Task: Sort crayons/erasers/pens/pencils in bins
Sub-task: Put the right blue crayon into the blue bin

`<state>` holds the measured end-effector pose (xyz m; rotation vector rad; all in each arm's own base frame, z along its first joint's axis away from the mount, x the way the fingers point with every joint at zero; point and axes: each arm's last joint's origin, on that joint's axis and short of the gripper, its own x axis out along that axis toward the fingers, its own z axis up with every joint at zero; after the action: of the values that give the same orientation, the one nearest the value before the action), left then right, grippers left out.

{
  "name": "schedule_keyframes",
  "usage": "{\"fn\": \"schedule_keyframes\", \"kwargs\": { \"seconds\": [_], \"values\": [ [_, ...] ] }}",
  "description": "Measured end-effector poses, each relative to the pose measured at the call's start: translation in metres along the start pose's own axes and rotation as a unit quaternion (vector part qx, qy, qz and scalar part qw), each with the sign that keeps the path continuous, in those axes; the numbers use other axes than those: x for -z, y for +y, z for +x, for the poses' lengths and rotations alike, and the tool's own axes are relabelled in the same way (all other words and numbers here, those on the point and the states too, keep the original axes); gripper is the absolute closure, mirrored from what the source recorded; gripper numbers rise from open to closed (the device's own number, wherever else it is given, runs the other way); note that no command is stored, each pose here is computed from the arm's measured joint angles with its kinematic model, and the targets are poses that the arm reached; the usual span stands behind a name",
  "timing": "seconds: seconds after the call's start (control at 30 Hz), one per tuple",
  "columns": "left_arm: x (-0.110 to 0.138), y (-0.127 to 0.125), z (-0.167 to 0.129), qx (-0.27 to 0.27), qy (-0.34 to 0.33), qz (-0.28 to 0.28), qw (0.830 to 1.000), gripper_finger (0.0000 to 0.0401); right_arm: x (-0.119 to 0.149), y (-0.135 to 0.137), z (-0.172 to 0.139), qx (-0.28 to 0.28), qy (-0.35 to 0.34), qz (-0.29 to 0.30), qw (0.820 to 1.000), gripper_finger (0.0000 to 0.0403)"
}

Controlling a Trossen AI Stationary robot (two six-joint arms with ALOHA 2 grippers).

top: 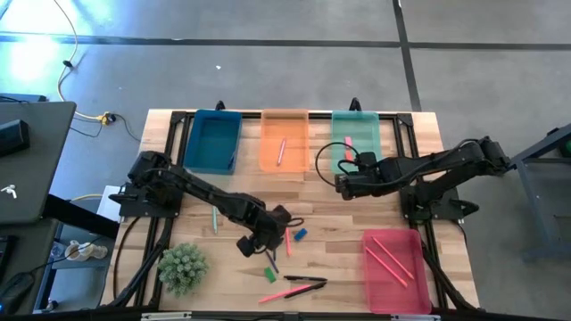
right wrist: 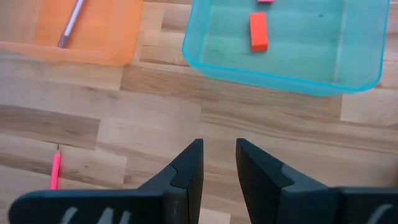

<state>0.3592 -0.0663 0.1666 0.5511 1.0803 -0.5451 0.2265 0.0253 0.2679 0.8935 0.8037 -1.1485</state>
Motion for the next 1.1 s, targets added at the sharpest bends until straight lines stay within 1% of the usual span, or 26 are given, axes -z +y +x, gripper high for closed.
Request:
{"fn": "schedule_keyframes", "kwargs": {
  "seconds": [0.13,0.27,0.33,0.47,0.63,0.73,0.83,1.1],
  "values": [
    [-0.005,-0.003,0.008,-0.009,-0.009,0.031,0.999,0.0215,0.000,0.000,0.000,0.000,-0.001,-0.001,1.000,0.0316],
    [-0.007,-0.004,0.014,-0.008,-0.013,0.034,0.999,0.0215,0.000,0.000,0.000,-0.001,-0.002,-0.002,1.000,0.0316],
    [-0.003,-0.005,0.022,0.002,0.006,0.039,0.999,0.0215,0.000,0.001,0.000,-0.002,-0.002,-0.002,1.000,0.0316],
    [0.001,-0.006,0.035,0.009,0.023,0.052,0.998,0.0215,0.000,0.001,0.000,-0.004,-0.004,-0.002,1.000,0.0316],
    [0.003,-0.004,0.039,0.008,0.030,0.047,0.998,0.0215,0.000,0.001,0.000,-0.005,-0.004,-0.002,1.000,0.0316],
    [0.005,-0.002,0.039,0.013,0.027,0.066,0.997,0.0217,0.000,0.001,0.000,-0.005,-0.004,-0.002,1.000,0.0316],
    [0.007,0.001,0.039,0.022,0.025,0.080,0.996,0.0227,0.000,0.001,0.000,-0.006,-0.004,-0.002,1.000,0.0316],
    [0.014,0.003,0.046,0.054,0.026,0.072,0.996,0.0271,0.000,0.003,0.000,-0.015,-0.004,0.002,1.000,0.0316]
  ]
}}
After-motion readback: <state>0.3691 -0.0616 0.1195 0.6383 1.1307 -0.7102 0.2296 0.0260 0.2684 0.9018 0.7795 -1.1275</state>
